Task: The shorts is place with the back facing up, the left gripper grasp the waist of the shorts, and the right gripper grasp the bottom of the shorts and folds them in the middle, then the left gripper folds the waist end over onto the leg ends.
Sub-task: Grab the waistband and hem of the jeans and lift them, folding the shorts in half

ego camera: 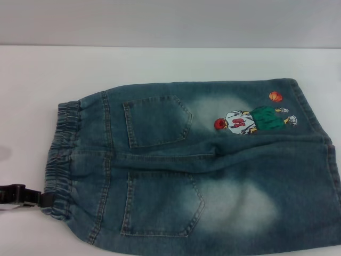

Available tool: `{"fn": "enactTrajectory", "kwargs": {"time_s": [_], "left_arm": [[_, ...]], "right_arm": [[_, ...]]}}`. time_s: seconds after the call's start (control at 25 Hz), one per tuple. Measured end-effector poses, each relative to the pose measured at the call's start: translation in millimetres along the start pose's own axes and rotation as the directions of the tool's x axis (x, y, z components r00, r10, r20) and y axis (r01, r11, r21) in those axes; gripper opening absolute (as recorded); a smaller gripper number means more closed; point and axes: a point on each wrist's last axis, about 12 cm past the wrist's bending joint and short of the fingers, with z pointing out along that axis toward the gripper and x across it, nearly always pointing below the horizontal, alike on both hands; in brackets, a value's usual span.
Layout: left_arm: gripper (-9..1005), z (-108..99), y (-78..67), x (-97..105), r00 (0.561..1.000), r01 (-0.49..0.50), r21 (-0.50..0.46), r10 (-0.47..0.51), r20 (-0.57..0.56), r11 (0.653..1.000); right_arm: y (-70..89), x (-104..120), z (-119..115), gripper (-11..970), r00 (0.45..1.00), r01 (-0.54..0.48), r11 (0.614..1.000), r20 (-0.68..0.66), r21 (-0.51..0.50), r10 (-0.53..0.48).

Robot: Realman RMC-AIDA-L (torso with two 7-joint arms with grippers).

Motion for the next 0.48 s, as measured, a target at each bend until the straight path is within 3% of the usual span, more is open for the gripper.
{"fn": "enactTrajectory", "kwargs": {"time_s": [0.16,0.28,0.48], "left_arm": [[64,0,-0.1,-1,1.0,0.002,-0.003,-0.002,0.003,1.0],[40,-1,1.1,-3,1.0,0.008,-0.012,-0.007,0.02,1.0],[40,-5,2.8,-8,0.998,0.013,-0.026,-0.011,0.058,1.0]], "right_arm": [[-1.8,-1,1,595,1.0,-0.014,1.0,0.003,0.014,0.014],[-1.6,-3,9,595,0.996,-0.087,0.996,0.001,0.003,0.087],[4.1,-16,31,595,0.965,-0.261,0.949,-0.062,-0.176,0.254]]}}
